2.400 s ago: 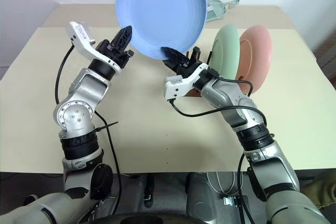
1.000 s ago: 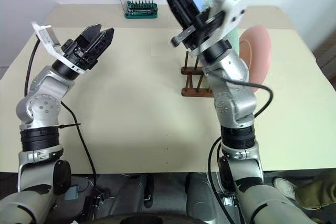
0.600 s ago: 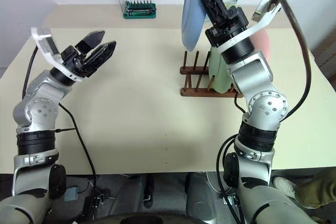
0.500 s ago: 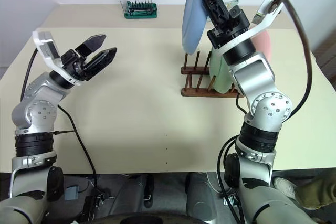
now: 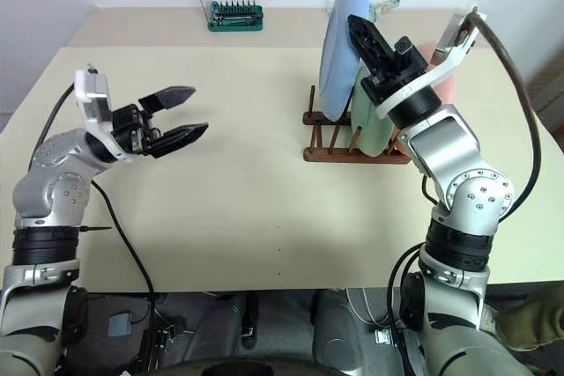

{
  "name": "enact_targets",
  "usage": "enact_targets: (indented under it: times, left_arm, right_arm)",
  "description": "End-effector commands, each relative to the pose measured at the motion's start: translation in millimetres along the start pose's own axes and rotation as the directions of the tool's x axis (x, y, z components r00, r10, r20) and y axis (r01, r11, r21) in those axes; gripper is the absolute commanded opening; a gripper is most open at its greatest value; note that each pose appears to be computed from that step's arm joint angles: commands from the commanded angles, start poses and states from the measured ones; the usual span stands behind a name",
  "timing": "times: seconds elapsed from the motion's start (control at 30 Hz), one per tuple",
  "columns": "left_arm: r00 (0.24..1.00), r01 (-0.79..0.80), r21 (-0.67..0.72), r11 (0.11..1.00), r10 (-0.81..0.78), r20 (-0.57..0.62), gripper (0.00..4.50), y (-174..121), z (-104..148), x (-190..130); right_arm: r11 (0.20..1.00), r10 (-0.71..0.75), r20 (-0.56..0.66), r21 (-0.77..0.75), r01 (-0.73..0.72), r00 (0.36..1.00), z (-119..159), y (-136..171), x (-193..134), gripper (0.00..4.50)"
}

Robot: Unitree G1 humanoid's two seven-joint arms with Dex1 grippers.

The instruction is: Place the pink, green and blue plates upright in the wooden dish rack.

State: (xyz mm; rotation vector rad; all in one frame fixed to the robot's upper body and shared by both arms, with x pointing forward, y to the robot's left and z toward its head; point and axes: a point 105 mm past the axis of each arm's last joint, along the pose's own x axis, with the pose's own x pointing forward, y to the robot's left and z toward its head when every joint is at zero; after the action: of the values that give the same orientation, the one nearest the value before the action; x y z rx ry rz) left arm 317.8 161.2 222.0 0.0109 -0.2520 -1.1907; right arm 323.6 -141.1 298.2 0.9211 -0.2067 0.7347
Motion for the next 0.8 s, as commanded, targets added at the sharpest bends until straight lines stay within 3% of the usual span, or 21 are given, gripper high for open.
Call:
enact_targets:
  times: [0.03,0.27,0.63,0.73,0.8]
  left_arm:
    - [0.998,0.07,-0.04,0.997,-0.07,-0.004,4.44,-7,8,-4]
    - [0.997,0.078,-0.06,0.995,-0.079,-0.005,4.44,-7,7,-4]
    - [0.998,0.059,-0.051,0.997,-0.059,-0.001,4.44,-5,7,-1]
    - [0.998,0.057,-0.049,0.997,-0.057,0.003,4.5,-7,6,0]
    - [0.998,0.055,-0.048,0.997,-0.055,0.0,4.5,-7,6,0]
  right_arm:
    - [0.998,0.06,0.02,-0.021,-0.06,0.998,6,19,-4,0.0]
    - [0.999,0.053,0.028,-0.006,-0.053,0.998,5,19,-5,0.0]
    - [0.998,0.015,-0.047,-0.066,-0.018,0.999,-19,4,-12,0.0]
    - [0.995,0.017,-0.036,-0.094,-0.021,0.999,-18,2,-11,0.95]
    - [0.994,0.02,-0.035,-0.105,-0.024,0.999,-16,3,-9,1.88]
